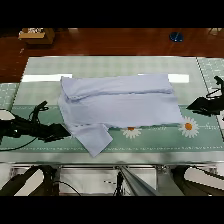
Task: Fold the shirts.
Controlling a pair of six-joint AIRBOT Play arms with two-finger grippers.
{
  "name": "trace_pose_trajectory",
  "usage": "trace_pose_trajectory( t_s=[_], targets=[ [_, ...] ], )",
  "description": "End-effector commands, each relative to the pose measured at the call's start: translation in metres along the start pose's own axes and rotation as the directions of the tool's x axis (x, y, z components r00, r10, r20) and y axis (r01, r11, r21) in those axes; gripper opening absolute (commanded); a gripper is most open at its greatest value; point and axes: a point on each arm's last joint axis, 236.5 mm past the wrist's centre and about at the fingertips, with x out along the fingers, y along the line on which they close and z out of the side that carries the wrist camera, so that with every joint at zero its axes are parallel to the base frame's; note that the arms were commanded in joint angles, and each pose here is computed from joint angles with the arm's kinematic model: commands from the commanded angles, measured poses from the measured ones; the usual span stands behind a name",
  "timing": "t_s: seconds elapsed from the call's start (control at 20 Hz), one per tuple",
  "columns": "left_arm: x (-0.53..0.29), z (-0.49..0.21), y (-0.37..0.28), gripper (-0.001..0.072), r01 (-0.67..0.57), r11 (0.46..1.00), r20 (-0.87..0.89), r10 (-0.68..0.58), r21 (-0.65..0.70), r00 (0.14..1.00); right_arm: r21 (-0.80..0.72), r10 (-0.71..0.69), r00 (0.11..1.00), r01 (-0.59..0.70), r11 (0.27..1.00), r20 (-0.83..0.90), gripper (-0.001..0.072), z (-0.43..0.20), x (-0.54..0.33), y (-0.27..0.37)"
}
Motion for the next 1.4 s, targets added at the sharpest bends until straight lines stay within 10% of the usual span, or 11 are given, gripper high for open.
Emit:
trace_pose_trajectory(
  t_s=[0.0, 0.45, 0.5, 0.55, 0.6, 0.85, 1.35],
  targets=[
    [0.016, 0.008, 0.010, 0.0614, -0.011, 1.000, 0.069, 0.012, -0.027, 0.998, 0.015, 0.066, 0.998, -0.067, 0.998, 0.022, 0.0492, -0.002, -0.003, 0.009],
    [0.065, 0.038, 0.014, 0.0594, -0.100, 0.995, 0.107, 0.101, -0.014, 0.989, -0.006, 0.039, 0.995, -0.038, 0.999, 0.087, 0.0493, 0.005, -0.019, 0.015],
    [0.069, 0.046, 0.016, 0.0449, -0.115, 0.993, 0.136, 0.118, -0.025, 0.984, 0.002, 0.039, 0.995, -0.039, 0.999, 0.088, 0.0493, 0.005, -0.020, 0.015],
    [0.072, 0.048, 0.014, 0.0125, -0.115, 0.993, 0.142, 0.117, -0.025, 0.983, 0.016, 0.040, 0.995, -0.041, 0.999, 0.087, 0.0493, 0.004, -0.020, 0.016],
    [0.074, 0.046, 0.012, 0.0017, -0.114, 0.993, 0.134, 0.115, -0.015, 0.984, 0.025, 0.040, 0.996, -0.042, 0.999, 0.085, 0.0493, 0.003, -0.021, 0.016],
    [0.075, 0.032, 0.007, 0.0017, -0.097, 0.995, 0.075, 0.097, 0.000, 0.992, 0.111, -0.086, 0.996, 0.083, 0.990, 0.014, 0.0548, -0.023, -0.026, -0.031],
    [0.076, 0.029, 0.006, 0.0017, -0.092, 0.996, 0.063, 0.092, 0.000, 0.994, 0.380, 0.072, 0.994, -0.098, 0.920, 0.081, 0.0533, -0.057, 0.002, -0.048]
  ],
)
